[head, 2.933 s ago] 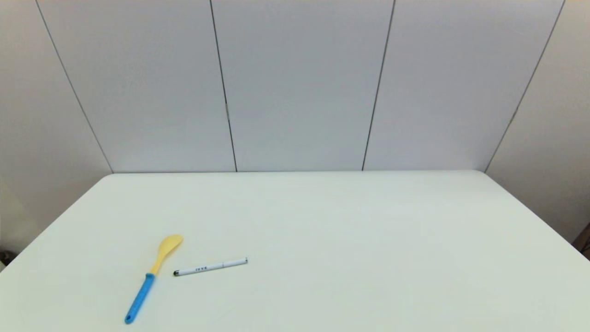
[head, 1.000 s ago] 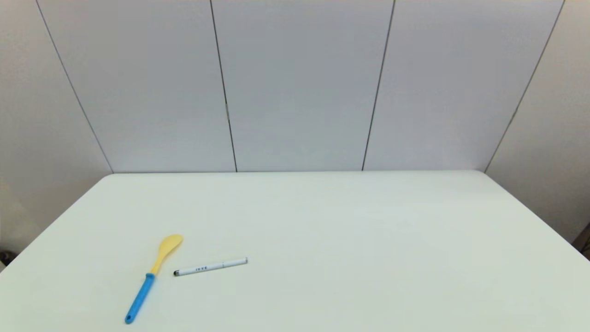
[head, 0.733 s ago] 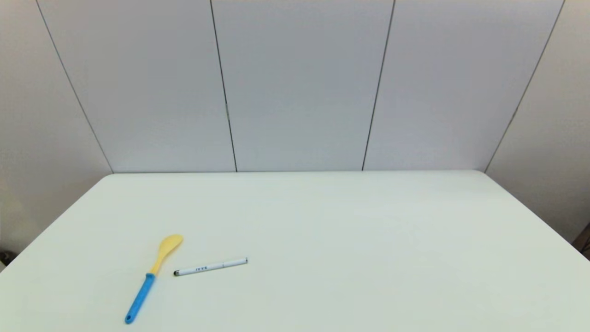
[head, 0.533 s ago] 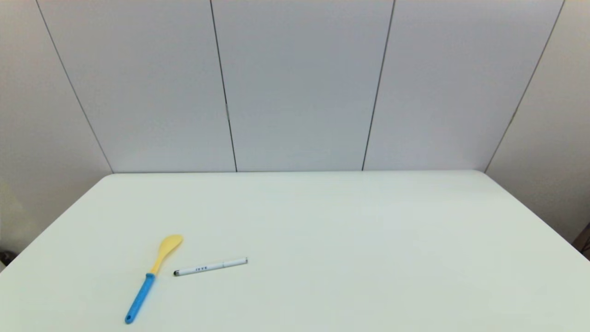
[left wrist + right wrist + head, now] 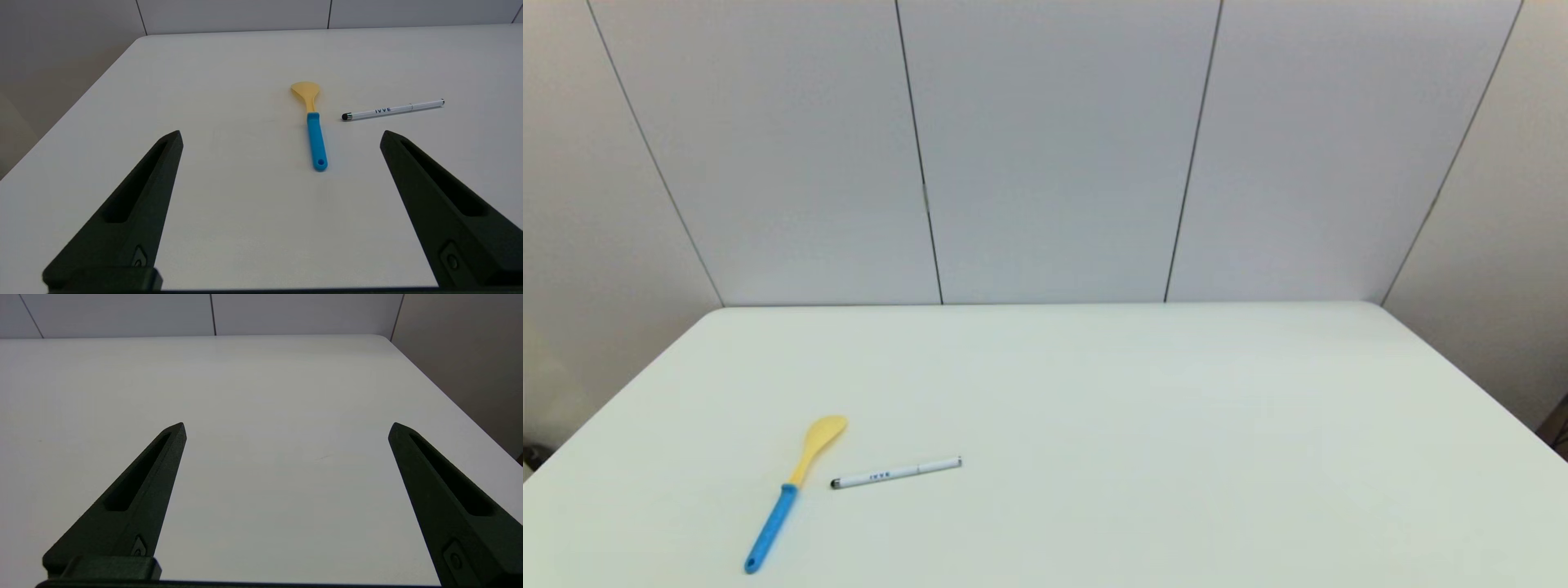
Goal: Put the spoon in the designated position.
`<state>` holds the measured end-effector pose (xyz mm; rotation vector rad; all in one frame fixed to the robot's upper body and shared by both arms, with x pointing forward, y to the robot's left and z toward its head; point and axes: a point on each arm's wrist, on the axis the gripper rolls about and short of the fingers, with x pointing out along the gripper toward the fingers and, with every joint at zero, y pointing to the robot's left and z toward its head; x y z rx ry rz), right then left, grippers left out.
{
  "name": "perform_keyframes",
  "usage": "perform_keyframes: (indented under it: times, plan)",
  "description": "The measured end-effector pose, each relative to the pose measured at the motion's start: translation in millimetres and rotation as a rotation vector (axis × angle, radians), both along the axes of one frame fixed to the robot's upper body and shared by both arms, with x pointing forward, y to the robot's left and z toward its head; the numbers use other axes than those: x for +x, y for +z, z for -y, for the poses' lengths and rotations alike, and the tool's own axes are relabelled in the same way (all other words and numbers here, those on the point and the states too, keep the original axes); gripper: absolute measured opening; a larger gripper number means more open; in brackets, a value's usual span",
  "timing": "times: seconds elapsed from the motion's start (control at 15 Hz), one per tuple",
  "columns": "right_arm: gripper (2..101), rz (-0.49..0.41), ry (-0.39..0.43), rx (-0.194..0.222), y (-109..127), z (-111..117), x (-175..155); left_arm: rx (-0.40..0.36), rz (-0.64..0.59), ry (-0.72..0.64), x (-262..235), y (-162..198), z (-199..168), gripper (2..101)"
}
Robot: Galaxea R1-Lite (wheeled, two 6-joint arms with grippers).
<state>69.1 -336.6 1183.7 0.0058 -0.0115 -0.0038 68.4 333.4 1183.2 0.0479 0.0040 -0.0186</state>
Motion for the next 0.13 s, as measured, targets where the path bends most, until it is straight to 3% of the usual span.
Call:
perform_keyframes:
  times: [0.13]
  plan:
    - [98.0,0.0,0.0,0.0,0.0,0.0,0.0,0.0,0.0,0.0,0.0,0.0,0.0,97.8]
